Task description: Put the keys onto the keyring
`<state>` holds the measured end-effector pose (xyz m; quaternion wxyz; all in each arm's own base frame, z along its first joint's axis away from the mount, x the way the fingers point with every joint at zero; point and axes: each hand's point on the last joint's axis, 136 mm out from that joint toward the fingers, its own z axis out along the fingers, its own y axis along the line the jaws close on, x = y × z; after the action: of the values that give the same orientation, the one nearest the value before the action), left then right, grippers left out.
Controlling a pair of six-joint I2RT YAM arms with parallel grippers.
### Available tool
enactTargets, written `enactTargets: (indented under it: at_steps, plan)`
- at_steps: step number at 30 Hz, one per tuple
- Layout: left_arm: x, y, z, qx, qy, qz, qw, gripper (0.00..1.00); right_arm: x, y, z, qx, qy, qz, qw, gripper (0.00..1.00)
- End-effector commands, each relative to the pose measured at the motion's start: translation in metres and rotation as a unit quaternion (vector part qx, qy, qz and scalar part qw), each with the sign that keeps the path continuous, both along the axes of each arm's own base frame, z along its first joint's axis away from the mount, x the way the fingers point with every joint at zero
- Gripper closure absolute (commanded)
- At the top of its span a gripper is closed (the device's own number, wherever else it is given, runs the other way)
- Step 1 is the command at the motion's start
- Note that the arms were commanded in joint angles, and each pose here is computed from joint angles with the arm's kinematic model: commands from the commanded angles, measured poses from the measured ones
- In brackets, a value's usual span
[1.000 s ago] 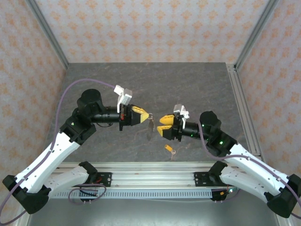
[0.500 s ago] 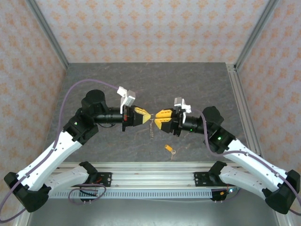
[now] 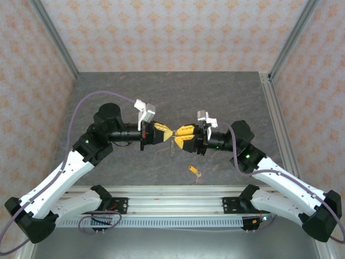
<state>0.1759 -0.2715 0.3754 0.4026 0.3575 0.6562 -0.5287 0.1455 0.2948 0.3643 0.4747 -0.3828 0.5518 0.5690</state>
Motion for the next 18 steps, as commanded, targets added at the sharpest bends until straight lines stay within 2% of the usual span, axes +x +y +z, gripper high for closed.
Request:
enactTargets:
  at_steps: [1,5,11,18]
  plan:
    - [-0.005,0.000,0.006,-0.010,-0.025,-0.005,1.000,1.00,-0.008,-0.003,0.031,0.035,-0.035,0.018,0.999,0.70]
    - [-0.006,0.000,0.007,-0.012,-0.025,-0.007,1.000,1.00,-0.007,-0.001,0.029,0.033,-0.035,0.019,0.999,0.83]
    - [-0.006,0.000,0.005,-0.010,-0.022,-0.008,1.000,1.00,-0.007,0.002,0.028,0.031,-0.036,0.027,0.998,0.98]
    - [-0.002,0.003,-0.005,0.022,-0.019,0.007,1.000,1.00,-0.009,0.002,0.026,-0.002,-0.041,0.028,0.999,1.00]
